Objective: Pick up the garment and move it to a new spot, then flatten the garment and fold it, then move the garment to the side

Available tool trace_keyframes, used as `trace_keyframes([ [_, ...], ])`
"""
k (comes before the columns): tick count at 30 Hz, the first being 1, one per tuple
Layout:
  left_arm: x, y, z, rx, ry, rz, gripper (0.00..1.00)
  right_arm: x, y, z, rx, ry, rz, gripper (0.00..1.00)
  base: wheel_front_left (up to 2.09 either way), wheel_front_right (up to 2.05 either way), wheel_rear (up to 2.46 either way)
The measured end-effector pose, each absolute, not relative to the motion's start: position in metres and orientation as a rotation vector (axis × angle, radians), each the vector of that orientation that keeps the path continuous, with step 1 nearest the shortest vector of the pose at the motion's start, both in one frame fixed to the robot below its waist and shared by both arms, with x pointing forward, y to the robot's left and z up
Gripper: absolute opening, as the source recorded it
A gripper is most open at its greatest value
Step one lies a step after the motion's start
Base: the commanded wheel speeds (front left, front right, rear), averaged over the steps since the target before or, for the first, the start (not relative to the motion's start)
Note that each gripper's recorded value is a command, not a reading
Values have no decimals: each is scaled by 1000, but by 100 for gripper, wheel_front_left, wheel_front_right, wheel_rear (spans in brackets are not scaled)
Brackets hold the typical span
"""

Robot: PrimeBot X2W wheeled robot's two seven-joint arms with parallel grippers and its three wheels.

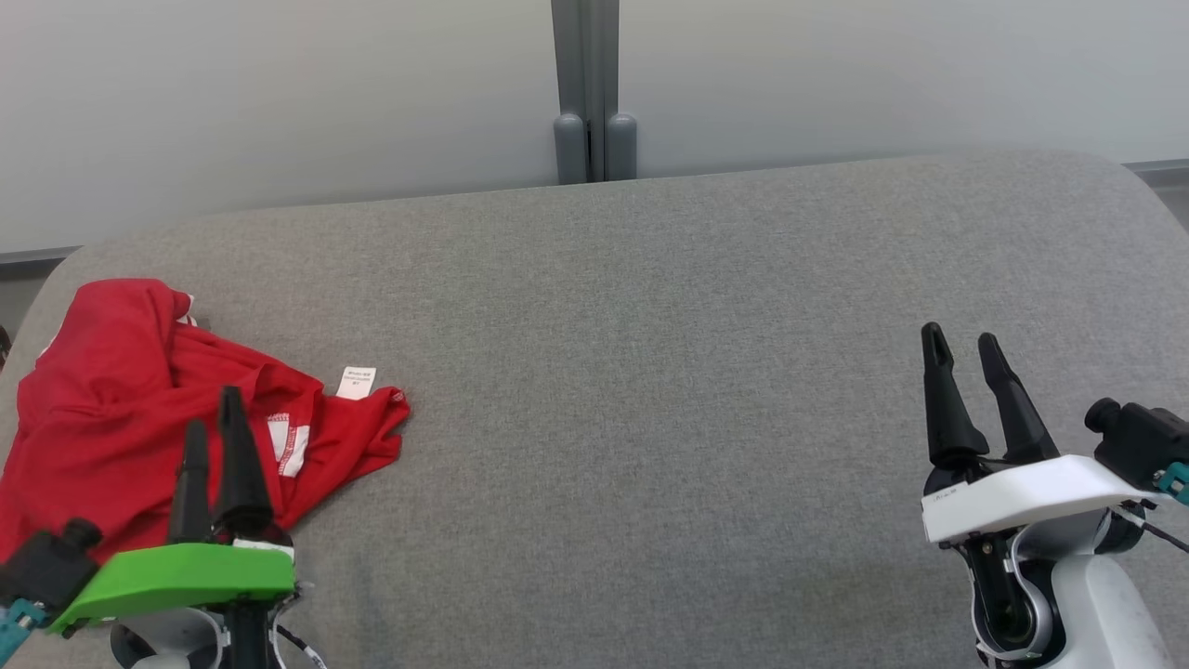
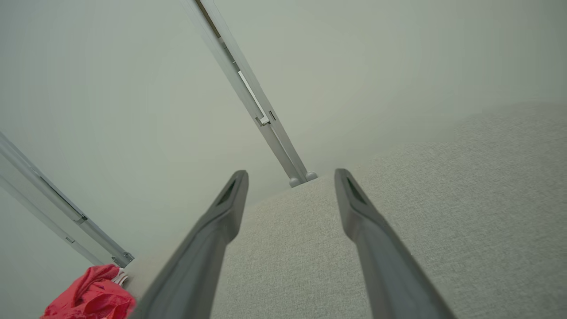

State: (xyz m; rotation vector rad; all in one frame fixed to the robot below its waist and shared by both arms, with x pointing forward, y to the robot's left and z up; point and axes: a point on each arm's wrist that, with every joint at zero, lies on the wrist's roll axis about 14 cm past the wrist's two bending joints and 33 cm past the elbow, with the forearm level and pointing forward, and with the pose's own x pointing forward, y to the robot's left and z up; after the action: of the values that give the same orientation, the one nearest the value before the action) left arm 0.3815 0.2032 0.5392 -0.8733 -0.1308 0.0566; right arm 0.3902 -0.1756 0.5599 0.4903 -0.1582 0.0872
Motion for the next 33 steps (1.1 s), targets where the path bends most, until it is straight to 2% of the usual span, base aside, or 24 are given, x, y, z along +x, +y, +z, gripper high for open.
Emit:
trace_keyframes([
  [14, 378, 160, 530, -496, -72, -30, 100, 389, -165, 564, 305, -185, 113, 100, 0, 0, 0],
  [33, 369, 139, 516, -201, -45, -71, 100, 386, -148, 564, 87, -208, 161, 100, 0, 0, 0],
])
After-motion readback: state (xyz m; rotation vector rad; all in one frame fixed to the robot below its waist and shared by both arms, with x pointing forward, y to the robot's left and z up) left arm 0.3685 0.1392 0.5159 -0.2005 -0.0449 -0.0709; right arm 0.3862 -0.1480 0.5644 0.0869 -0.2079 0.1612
